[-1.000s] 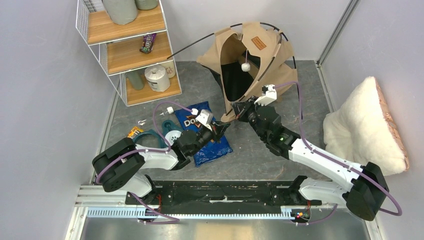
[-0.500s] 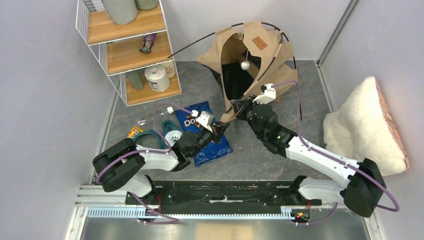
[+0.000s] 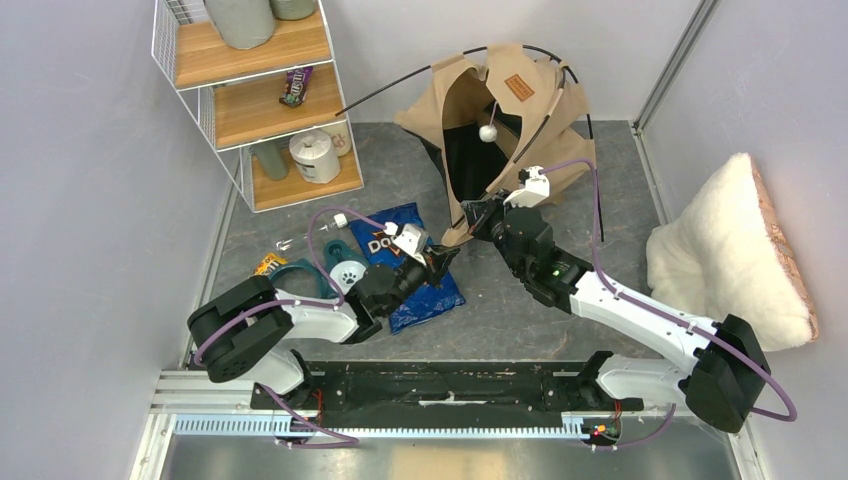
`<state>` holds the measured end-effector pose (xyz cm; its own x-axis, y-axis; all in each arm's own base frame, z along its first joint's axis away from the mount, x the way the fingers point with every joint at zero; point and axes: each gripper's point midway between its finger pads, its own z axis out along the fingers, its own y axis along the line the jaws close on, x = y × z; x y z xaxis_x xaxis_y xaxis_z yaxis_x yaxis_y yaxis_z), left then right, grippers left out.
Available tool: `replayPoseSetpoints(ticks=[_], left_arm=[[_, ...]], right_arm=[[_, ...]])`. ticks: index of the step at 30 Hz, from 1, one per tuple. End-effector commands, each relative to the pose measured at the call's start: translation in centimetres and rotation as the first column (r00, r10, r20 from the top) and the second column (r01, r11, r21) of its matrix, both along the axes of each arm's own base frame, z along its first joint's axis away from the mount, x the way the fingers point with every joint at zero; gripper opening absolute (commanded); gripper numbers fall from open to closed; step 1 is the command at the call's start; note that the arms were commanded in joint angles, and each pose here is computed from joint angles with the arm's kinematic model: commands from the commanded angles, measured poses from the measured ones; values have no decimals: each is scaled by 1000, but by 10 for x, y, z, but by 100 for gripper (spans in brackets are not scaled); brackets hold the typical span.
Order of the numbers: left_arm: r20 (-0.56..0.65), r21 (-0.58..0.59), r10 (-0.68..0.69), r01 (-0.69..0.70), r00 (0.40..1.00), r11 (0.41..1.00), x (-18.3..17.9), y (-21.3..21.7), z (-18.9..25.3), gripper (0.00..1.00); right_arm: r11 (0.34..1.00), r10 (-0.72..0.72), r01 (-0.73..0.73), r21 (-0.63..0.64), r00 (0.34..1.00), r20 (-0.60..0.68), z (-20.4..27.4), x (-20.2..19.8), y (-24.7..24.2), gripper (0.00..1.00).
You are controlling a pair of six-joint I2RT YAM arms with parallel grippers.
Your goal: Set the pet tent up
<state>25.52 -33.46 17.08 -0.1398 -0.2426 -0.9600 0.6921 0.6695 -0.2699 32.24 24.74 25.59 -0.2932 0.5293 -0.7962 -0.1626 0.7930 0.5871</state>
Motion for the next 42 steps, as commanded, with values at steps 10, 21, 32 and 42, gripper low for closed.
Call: replayPoseSetpoints(ticks=[10, 21, 32, 42], left_arm=[[-117, 247, -21, 49, 993, 968, -24, 13, -80, 2], [-106, 250, 7, 20, 994, 968, -18, 13, -73, 2], [-92, 271, 34, -8, 995, 962, -12, 12, -70, 2], [-74, 307, 9, 14, 997, 952, -19, 9, -75, 2]], right_arm=[[942, -326, 305, 136, 930, 171, 84, 29, -65, 0], [971, -228, 215, 103, 965, 133, 75, 21, -51, 0], [979, -181, 169, 110, 978, 102, 72, 14, -47, 0], [940, -271, 235, 247, 954, 126, 88, 30, -50, 0]])
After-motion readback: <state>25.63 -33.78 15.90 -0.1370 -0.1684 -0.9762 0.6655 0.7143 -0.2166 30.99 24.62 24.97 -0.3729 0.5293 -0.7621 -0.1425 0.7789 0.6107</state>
